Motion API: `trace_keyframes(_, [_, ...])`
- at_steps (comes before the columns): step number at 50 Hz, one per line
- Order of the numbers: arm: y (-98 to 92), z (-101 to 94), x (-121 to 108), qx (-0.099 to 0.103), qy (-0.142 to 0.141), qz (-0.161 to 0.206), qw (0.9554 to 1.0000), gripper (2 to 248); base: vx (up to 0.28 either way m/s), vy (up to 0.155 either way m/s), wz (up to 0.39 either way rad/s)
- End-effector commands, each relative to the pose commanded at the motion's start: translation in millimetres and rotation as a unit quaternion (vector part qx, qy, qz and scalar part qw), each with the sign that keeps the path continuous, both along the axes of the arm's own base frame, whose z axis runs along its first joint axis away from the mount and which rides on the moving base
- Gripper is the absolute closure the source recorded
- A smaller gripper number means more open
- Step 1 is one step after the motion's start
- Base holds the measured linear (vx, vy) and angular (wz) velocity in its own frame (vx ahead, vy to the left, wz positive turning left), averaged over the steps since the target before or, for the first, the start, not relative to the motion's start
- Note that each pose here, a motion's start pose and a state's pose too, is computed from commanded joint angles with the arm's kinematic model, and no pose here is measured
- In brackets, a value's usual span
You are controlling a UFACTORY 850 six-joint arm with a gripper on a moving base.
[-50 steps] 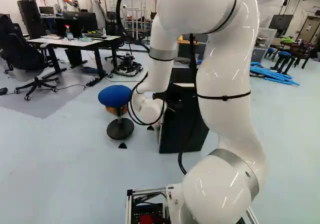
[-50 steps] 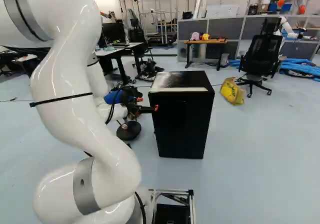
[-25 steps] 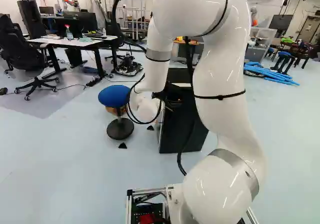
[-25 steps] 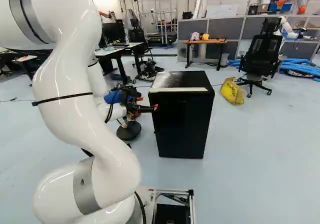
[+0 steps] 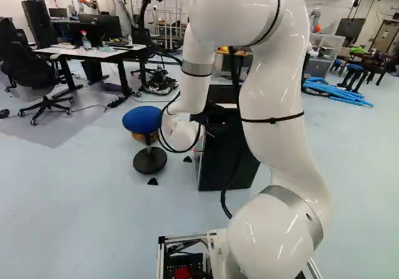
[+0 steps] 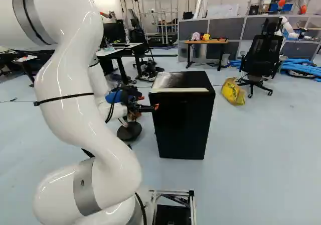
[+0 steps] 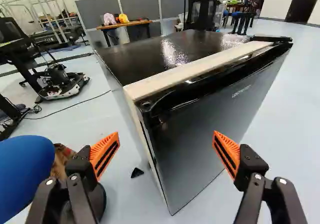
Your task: Grab a drink from the fridge
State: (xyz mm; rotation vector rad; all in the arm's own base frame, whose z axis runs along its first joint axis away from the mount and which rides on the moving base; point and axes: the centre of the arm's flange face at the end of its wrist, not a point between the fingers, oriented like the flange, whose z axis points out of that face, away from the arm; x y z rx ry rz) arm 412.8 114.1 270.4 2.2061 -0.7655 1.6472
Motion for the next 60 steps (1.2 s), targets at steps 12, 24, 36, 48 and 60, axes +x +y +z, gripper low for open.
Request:
trace_keyframes(12, [-1.8,1.6,2.5,-0.005,-0.011,-0.014,0.9998,3,0.000,0.000,0.000])
trace_keyframes(24, [-1.6,1.4,5.9,-0.005,-0.013,-0.017,0.9998,3,0.000,0.000,0.000])
trace_keyframes(36, [-1.3,1.0,10.6,-0.004,-0.015,-0.019,0.9997,3,0.000,0.000,0.000])
trace_keyframes(48, [-3.1,0.7,15.1,-0.003,-0.017,-0.023,0.9996,3,0.000,0.000,0.000])
trace_keyframes(60, [-5.7,0.5,17.6,-0.003,-0.018,-0.027,0.9995,3,0.000,0.000,0.000])
